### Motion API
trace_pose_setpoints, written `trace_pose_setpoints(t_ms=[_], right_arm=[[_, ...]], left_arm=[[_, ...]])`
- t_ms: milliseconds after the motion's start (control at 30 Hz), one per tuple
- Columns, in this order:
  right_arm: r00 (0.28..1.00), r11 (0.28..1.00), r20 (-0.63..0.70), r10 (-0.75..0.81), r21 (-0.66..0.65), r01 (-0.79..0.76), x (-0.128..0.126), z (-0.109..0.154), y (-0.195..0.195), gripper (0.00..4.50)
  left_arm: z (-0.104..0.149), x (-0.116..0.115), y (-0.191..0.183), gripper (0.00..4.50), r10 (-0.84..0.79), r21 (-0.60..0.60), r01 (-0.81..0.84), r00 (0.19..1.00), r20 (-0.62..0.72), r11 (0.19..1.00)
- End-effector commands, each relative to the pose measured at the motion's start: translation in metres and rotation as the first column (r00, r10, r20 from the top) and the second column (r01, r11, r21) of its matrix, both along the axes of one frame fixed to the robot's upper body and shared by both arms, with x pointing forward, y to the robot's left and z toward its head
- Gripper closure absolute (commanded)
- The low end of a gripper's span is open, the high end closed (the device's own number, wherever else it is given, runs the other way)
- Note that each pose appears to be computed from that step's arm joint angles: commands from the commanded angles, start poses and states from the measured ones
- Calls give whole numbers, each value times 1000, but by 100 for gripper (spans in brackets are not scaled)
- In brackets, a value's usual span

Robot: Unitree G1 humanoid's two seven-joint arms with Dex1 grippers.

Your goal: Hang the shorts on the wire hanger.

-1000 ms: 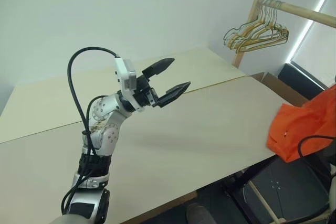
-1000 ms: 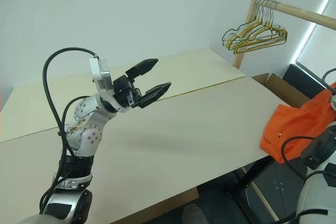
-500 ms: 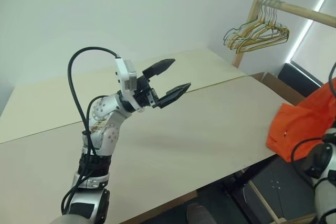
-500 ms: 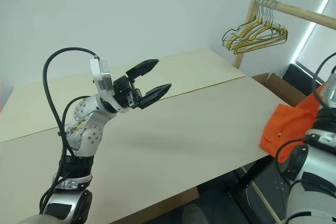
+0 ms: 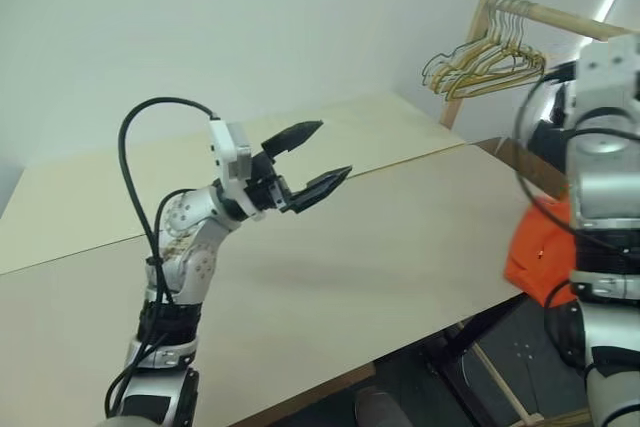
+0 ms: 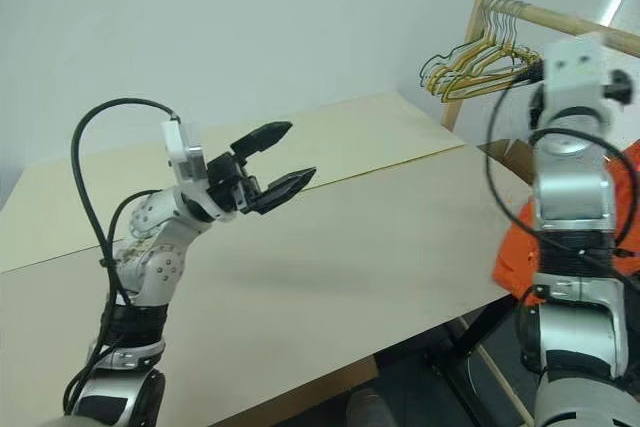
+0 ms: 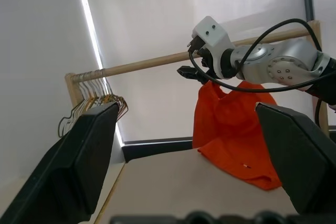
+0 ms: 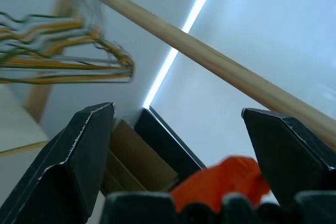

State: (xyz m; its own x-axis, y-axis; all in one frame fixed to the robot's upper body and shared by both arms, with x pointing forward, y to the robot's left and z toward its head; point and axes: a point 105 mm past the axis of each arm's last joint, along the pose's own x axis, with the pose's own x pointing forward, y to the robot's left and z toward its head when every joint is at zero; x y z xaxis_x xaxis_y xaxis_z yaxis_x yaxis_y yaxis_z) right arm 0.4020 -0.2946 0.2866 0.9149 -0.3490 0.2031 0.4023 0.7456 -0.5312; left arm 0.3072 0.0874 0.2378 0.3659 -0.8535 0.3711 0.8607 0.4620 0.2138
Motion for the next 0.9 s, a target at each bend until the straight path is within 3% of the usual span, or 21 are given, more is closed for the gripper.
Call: trace_pose_setpoints(t_ms=[33,167,333,500,800,900], right_arm=[[989,989,21,144,-26,-144,2,10,28,3],[919,927,-142,369,-17,-375,6,-18,63,3],[835,861,-263,483,-29,-508,6,-41,85,3],[732,780,-378,567,-41,-625,3,-65,104,3],[450,527,-571,686,-35,-849,-32,-110,139,3],[399,474,-599,695,-36,-880,-40,-118,146,3]], left_arm=[[11,-5,15,0,51,3,-51,998,37,999],[8,-8,33,0,133,33,-133,991,23,991],[-6,-9,45,0,236,103,-236,972,9,966],[-14,-12,59,0,322,128,-318,947,-14,939],[-34,-25,76,0,388,197,-374,921,-39,906],[-41,-28,80,0,403,223,-383,914,-49,896]])
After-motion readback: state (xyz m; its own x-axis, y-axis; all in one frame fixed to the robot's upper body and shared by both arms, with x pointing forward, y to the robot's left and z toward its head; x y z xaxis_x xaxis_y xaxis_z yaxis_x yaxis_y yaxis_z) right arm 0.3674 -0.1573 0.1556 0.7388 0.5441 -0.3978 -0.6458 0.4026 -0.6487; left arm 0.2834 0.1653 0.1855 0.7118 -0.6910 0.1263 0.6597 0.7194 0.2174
